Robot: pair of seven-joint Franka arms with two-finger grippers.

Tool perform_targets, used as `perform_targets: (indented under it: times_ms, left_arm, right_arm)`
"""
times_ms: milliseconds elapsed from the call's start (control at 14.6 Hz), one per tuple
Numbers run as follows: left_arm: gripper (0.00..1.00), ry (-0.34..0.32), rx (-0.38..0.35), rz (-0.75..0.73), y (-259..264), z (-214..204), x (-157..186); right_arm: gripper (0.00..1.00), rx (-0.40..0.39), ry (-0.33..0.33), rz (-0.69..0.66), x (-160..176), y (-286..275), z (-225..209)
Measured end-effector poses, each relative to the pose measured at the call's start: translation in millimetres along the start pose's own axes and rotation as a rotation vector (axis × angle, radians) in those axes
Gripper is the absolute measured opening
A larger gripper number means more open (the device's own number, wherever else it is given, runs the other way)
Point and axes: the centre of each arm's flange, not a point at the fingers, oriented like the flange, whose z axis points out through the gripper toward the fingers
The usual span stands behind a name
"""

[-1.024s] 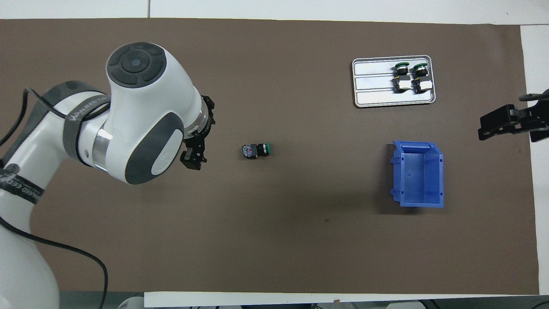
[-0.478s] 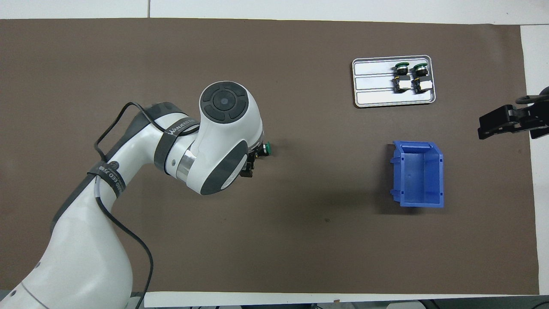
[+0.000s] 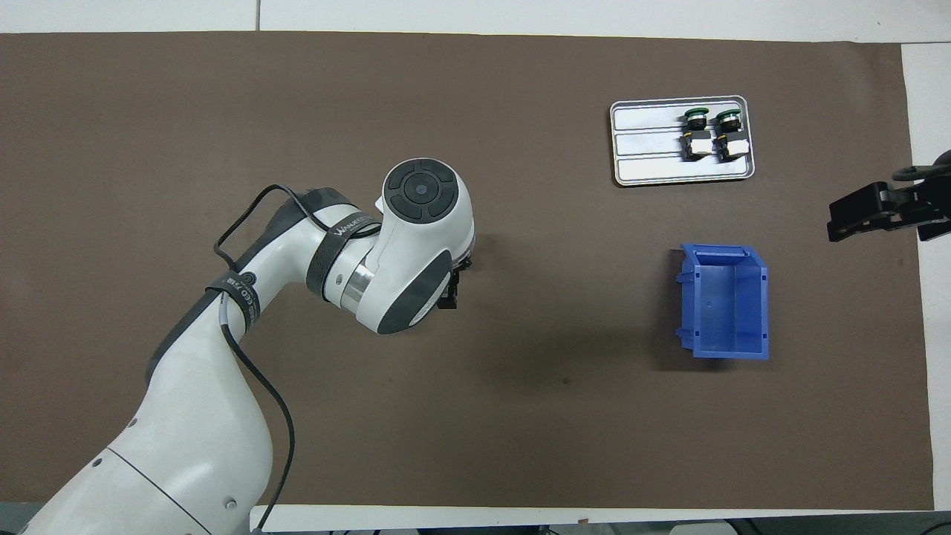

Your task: Place and press button with both arms

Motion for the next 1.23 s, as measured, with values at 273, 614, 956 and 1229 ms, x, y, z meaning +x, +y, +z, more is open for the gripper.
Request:
perform_targets:
  times_ms: [273, 614, 956, 1229]
  left_arm:
    - [0.98, -0.004, -0.008, -0.038, 5, 7, 1]
    - [0.98, -0.016, -0.025, -0.065, 8, 8, 1]
    - [0.98, -0.011, -0.016, -0.074, 11, 25, 2]
    - [0.95, -0.015, -0.021, -0.076, 13, 30, 1]
  right_arm:
    - [1.00, 0.000, 0.001, 0.000, 0, 0, 0]
    - [1.00, 0.000, 0.001, 0.000, 0, 0, 0]
    - [1.00, 0.000, 0.001, 0.000, 0, 0, -1]
    - [1.00, 0.000, 0.001, 0.000, 0, 0, -1]
